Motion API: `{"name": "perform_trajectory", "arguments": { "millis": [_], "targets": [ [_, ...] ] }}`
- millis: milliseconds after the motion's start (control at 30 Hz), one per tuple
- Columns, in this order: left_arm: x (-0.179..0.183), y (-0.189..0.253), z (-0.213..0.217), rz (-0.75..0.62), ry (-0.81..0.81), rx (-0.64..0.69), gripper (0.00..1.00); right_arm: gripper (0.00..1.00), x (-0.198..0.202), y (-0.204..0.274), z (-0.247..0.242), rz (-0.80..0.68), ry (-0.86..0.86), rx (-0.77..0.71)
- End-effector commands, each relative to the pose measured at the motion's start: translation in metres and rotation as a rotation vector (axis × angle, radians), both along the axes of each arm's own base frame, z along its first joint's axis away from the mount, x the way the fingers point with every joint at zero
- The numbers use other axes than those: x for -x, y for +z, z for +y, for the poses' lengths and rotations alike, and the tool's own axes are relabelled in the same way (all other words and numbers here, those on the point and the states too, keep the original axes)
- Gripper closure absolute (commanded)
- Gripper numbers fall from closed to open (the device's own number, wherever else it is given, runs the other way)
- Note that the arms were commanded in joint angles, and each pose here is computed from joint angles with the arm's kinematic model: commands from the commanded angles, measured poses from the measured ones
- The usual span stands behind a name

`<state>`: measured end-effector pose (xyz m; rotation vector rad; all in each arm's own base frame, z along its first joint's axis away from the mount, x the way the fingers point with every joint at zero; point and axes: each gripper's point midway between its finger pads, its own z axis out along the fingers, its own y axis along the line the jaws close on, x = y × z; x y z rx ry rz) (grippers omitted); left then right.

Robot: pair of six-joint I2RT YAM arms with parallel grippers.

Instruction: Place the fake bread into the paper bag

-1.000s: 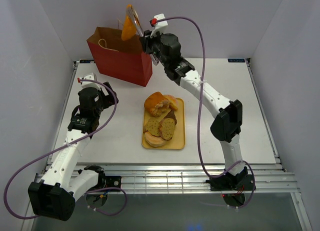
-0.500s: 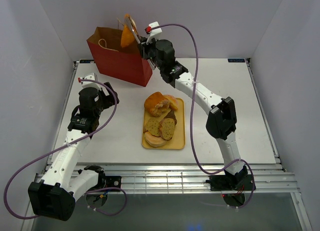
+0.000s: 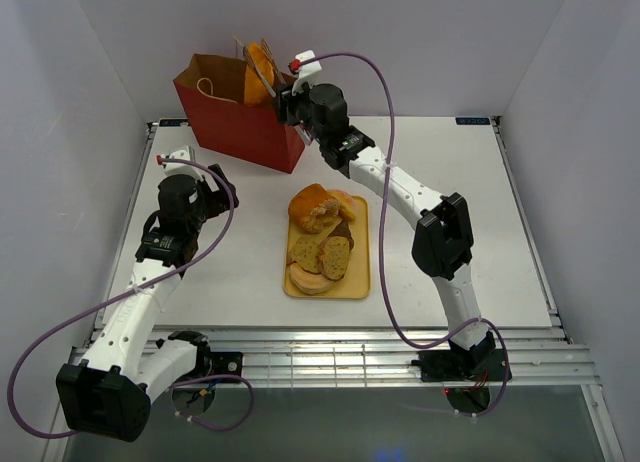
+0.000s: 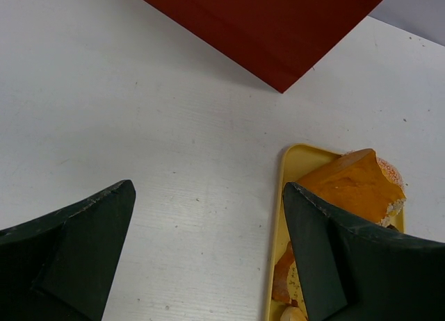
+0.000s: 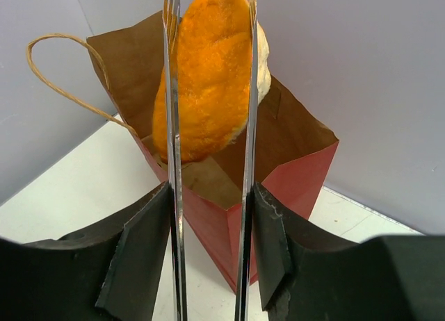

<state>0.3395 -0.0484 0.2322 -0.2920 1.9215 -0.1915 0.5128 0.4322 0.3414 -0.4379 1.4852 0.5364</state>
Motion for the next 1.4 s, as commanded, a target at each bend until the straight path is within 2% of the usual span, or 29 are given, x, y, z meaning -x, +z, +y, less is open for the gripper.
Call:
{"name": "perform_trajectory", "arguments": {
  "millis": [0,567,667,733,767,833,867,933,1000,1067,1100,1167,1200,1267,1367],
  "targets": [
    [0.000,0.012,-0.004,-0.038,-0.016,0.015,0.02,0.47,0.012,0.075,-0.012,-0.131,0.006,-0.100],
    [-0.004,0.003,-0.004,-0.011,-0.018,-0.004,0.02,0.44,0.038,0.114,-0.029,-0.125,0.028,-0.095],
    [-0.005,0.002,-0.002,-0.009,-0.008,-0.013,0.02,0.44,0.057,0.135,-0.042,-0.133,0.040,-0.120],
    [-0.004,0.001,0.000,-0.008,0.000,-0.020,0.02,0.44,0.064,0.123,-0.045,-0.105,0.055,-0.112],
    [-0.005,0.001,0.002,-0.007,0.009,-0.025,0.02,0.44,0.075,0.136,-0.052,-0.117,0.062,-0.127],
    [-0.005,0.000,0.003,-0.006,0.012,-0.034,0.02,0.44,0.082,0.124,-0.056,-0.074,0.072,-0.114],
    [-0.005,-0.001,0.004,-0.001,0.016,-0.037,0.02,0.44,0.093,0.135,-0.065,-0.080,0.076,-0.126],
    [-0.005,-0.001,0.005,-0.002,0.021,-0.041,0.02,0.44,0.101,0.118,-0.069,-0.036,0.082,-0.104],
    [-0.005,-0.001,0.007,-0.002,0.027,-0.047,0.02,0.44,0.120,0.124,-0.083,-0.025,0.093,-0.112],
    [-0.005,-0.001,0.007,-0.001,0.028,-0.049,0.02,0.44,0.130,0.096,-0.090,0.030,0.098,-0.080],
    [-0.006,-0.001,0.008,-0.002,0.032,-0.052,0.02,0.43,0.145,0.106,-0.102,0.021,0.101,-0.103],
    [-0.006,-0.002,0.010,0.003,0.039,-0.059,0.02,0.43,0.155,0.072,-0.110,0.084,0.095,-0.069],
    [-0.005,-0.001,0.010,0.002,0.040,-0.061,0.02,0.43,0.167,0.076,-0.121,0.087,0.093,-0.088],
    [-0.005,-0.001,0.011,0.001,0.047,-0.064,0.02,0.43,0.183,0.051,-0.132,0.132,0.097,-0.068],
    [-0.005,0.002,0.009,-0.008,0.032,-0.061,0.10,0.43,0.204,0.010,-0.147,0.220,0.100,-0.025]
  ]
}}
